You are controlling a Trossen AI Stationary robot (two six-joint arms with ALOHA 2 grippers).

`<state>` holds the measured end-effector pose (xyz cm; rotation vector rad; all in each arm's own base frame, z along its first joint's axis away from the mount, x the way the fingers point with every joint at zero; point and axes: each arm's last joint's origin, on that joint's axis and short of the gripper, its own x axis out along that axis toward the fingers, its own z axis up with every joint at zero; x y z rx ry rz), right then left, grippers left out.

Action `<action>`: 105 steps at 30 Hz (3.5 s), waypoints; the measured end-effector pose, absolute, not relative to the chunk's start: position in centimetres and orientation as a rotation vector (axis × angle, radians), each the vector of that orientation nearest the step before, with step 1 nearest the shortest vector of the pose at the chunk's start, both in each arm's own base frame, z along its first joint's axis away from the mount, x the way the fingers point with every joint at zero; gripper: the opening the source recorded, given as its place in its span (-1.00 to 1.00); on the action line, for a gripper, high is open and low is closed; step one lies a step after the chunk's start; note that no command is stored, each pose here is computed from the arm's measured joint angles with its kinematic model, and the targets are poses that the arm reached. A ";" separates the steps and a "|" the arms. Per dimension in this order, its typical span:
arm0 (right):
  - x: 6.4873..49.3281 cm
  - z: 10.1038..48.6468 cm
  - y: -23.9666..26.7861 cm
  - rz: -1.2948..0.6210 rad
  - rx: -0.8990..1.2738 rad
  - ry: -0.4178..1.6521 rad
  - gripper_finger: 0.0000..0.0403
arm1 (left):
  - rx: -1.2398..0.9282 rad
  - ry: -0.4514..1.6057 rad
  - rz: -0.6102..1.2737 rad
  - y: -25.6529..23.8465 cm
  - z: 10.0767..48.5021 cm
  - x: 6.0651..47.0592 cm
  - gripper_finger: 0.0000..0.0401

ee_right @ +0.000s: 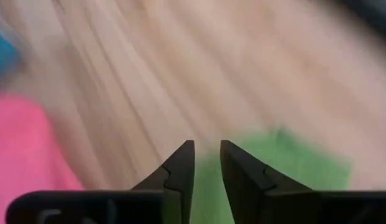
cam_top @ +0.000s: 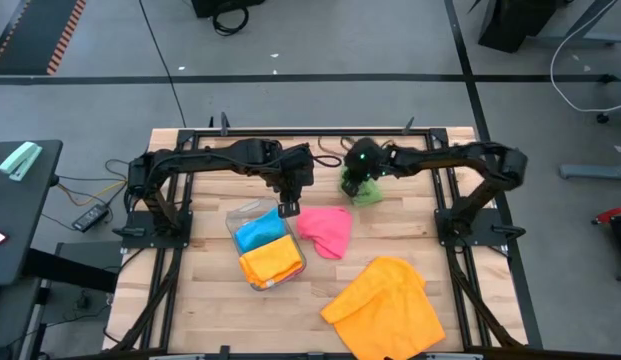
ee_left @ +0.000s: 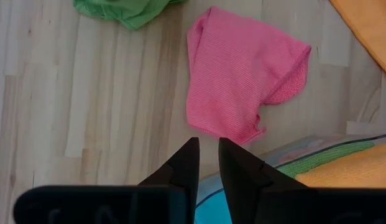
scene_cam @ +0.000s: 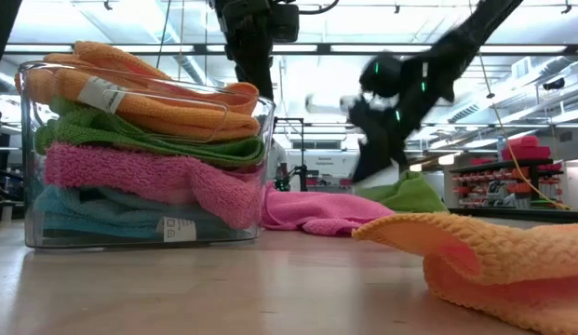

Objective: Fold microfiber towels
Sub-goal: Fold the green towel

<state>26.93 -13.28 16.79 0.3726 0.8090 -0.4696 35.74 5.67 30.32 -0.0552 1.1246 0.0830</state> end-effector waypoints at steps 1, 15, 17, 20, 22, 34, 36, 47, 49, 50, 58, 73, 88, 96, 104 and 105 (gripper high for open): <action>27.0 18.0 -13.3 -0.471 0.363 0.766 -0.58 | -0.056 1.127 0.083 5.7 30.3 35.7 -0.65; 26.2 17.5 -13.2 -0.473 0.303 0.827 -0.39 | -0.051 1.128 0.080 5.7 30.3 35.7 -0.69; 26.4 16.8 -13.3 -0.451 0.335 0.838 -0.29 | -0.051 1.128 0.080 5.7 30.3 35.7 -0.69; 26.8 16.1 -12.9 -0.380 0.364 0.863 -0.16 | -0.052 1.128 0.081 5.7 30.3 35.7 -0.68; 26.9 16.0 -12.3 -0.337 0.346 0.887 -0.09 | -0.053 1.129 0.081 5.7 30.3 35.7 -0.69; 28.1 15.4 -8.4 -0.271 -0.012 1.031 0.12 | -0.050 1.128 0.080 5.7 30.3 35.7 -0.71; 28.1 15.1 -7.9 -0.271 -0.078 1.065 0.15 | -0.050 1.127 0.080 5.7 30.3 35.7 -0.71; 28.1 14.4 -8.2 -0.350 -0.147 1.104 -0.07 | -0.051 1.128 0.079 5.7 30.3 35.7 -0.73; 28.1 14.4 -8.2 -0.355 -0.141 1.103 -0.21 | -0.052 1.129 0.080 5.7 30.3 35.7 -0.72; 28.1 14.4 -8.2 -0.355 -0.141 1.103 -0.28 | -0.052 1.130 0.080 5.7 30.3 35.7 -0.72; 28.2 14.6 -8.3 -0.367 -0.118 1.099 -0.91 | -0.058 1.138 0.082 5.6 30.3 35.6 -0.76; 29.1 18.9 -11.7 -0.626 0.202 1.070 -0.94 | -0.059 1.146 0.082 5.6 30.2 35.6 -0.77; 25.8 22.1 -11.5 -0.973 0.283 1.035 -0.94 | -0.066 1.150 0.086 5.6 30.2 35.5 -0.78; 23.6 19.5 -11.6 -1.123 0.445 1.055 -0.94 | -0.057 1.149 0.080 5.6 30.2 35.5 -0.79; 22.9 21.7 -10.0 -0.841 0.218 1.077 -0.94 | -0.041 1.154 0.064 5.2 30.2 35.6 -0.79; 22.7 22.3 -9.8 -0.785 0.200 1.069 -0.94 | -0.038 1.153 0.061 5.2 30.2 35.6 -0.80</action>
